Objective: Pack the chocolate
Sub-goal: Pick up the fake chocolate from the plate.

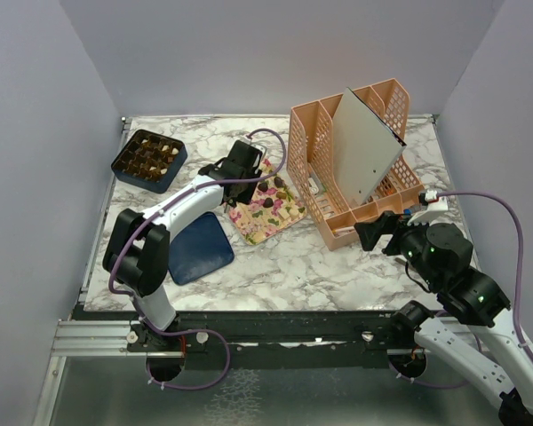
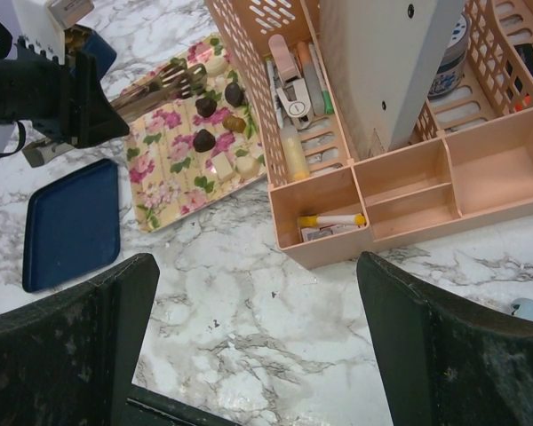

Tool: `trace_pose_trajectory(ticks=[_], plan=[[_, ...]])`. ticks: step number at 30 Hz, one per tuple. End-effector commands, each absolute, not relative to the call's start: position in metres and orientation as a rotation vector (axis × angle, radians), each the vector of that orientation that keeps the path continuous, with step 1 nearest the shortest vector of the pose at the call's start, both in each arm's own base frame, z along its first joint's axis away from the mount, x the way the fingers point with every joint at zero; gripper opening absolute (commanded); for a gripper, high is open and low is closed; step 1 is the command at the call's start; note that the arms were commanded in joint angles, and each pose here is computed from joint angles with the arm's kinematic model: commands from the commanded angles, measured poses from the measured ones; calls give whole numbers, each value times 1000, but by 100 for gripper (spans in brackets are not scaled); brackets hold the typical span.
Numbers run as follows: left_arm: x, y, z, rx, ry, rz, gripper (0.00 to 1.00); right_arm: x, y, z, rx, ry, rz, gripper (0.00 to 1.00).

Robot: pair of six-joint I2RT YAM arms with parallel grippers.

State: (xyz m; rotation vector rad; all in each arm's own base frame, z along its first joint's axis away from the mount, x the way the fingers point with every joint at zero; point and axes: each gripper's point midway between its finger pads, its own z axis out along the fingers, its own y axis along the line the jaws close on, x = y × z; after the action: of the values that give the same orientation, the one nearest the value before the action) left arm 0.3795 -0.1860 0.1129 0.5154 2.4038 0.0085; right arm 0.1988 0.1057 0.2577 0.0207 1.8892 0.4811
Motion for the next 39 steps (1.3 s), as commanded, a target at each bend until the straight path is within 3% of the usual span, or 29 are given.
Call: trace_pose_trajectory(ticks=[1,15,39], plan=[[382,-186,113,513,2385,16,45,201,103,257,21,1874,459,99],[379,-175,120,471,2396,80,36,201,103,257,25,1871,463,99],[397,-104,193,189,2361,237,34,202,105,255,16,1881,461,99]])
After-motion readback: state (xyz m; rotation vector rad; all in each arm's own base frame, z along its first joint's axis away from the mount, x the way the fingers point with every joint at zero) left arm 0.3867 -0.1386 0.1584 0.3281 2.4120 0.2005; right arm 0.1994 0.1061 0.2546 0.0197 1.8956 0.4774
